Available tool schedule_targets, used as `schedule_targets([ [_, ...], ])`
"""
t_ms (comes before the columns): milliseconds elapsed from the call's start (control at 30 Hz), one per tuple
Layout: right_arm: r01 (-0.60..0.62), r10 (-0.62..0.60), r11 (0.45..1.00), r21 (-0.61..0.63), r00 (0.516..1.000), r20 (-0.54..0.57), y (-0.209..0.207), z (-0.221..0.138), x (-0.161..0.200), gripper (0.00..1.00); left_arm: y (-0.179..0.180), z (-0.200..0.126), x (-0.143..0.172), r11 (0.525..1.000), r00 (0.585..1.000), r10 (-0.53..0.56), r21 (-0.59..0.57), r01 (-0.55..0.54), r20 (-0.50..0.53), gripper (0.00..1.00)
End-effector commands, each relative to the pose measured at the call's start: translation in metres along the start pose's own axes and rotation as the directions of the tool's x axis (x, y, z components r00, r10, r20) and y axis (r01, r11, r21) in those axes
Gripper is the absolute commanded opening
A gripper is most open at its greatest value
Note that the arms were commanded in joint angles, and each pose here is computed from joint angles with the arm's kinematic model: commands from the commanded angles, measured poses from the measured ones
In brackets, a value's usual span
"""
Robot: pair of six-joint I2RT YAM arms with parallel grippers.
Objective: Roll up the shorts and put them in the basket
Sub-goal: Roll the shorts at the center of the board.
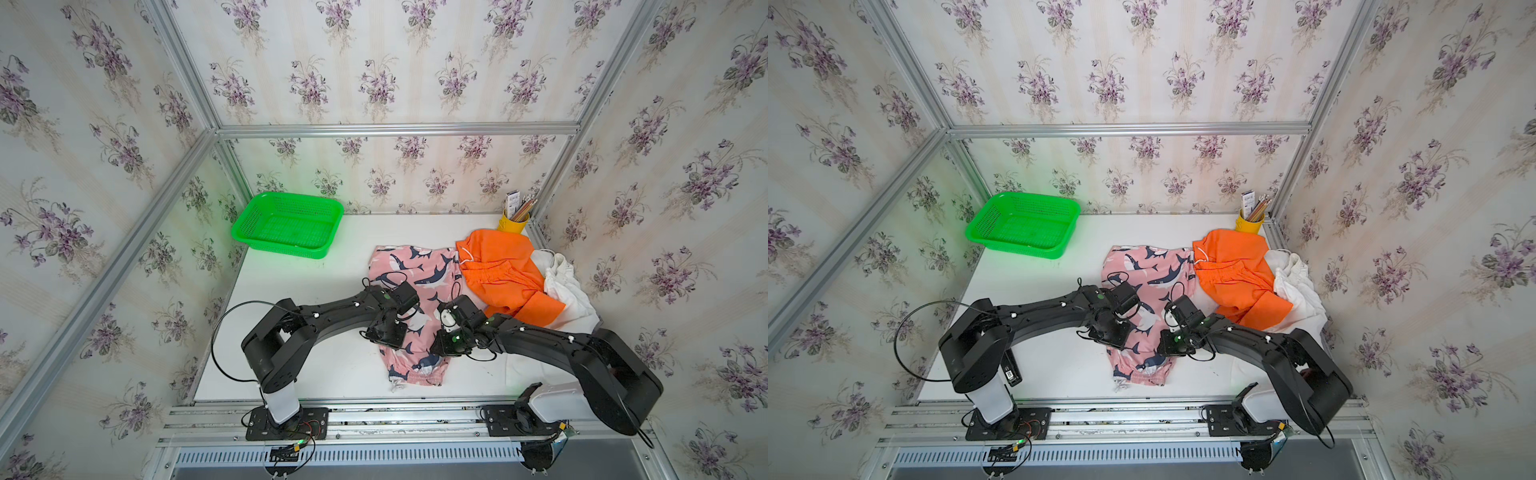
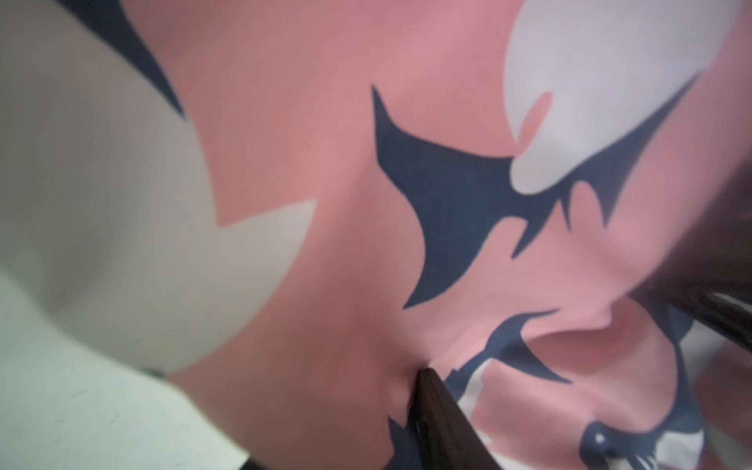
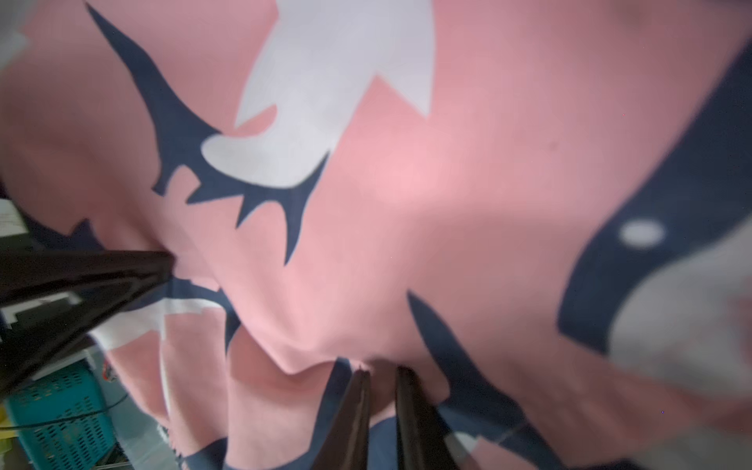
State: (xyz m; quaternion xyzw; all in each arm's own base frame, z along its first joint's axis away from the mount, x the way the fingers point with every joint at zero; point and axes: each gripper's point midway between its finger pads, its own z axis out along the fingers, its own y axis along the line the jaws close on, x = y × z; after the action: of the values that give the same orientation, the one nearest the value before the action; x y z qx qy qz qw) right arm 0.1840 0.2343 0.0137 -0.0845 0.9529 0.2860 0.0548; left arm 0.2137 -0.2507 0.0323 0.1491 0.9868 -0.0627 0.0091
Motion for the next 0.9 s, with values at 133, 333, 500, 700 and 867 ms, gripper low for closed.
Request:
schedule_targets([
  [133,0.013,-0.022,0.997,0.071,0.991,0.13,-0.001,0.036,-0.068,0.13,0.037,0.008,-0.039,0.999,1.0,0.014,0.033,-0.014,0.02,0.42],
  [333,0.041,-0.06,0.994,0.105,0.98,0.189,0.016,0.027,-0.109,0.15,0.072,-0.03,-0.077,0.999,0.99,-0.035,0.009,0.035,0.133,0.46],
  [500,0.119,-0.124,0.992,0.044,0.983,0.136,0.044,-0.002,-0.097,0.26,0.084,-0.072,-0.064,0.997,0.979,-0.078,-0.01,0.081,0.19,0.53],
  [700,0.238,-0.242,0.963,-0.124,0.97,-0.015,0.077,-0.016,-0.049,0.29,0.068,-0.064,-0.018,0.975,0.974,-0.191,0.135,0.174,0.124,0.61],
  [867,0.255,-0.279,0.949,-0.188,0.953,-0.119,0.074,0.007,-0.026,0.25,0.038,-0.045,0.001,0.93,0.97,-0.235,0.305,0.208,0.055,0.66],
])
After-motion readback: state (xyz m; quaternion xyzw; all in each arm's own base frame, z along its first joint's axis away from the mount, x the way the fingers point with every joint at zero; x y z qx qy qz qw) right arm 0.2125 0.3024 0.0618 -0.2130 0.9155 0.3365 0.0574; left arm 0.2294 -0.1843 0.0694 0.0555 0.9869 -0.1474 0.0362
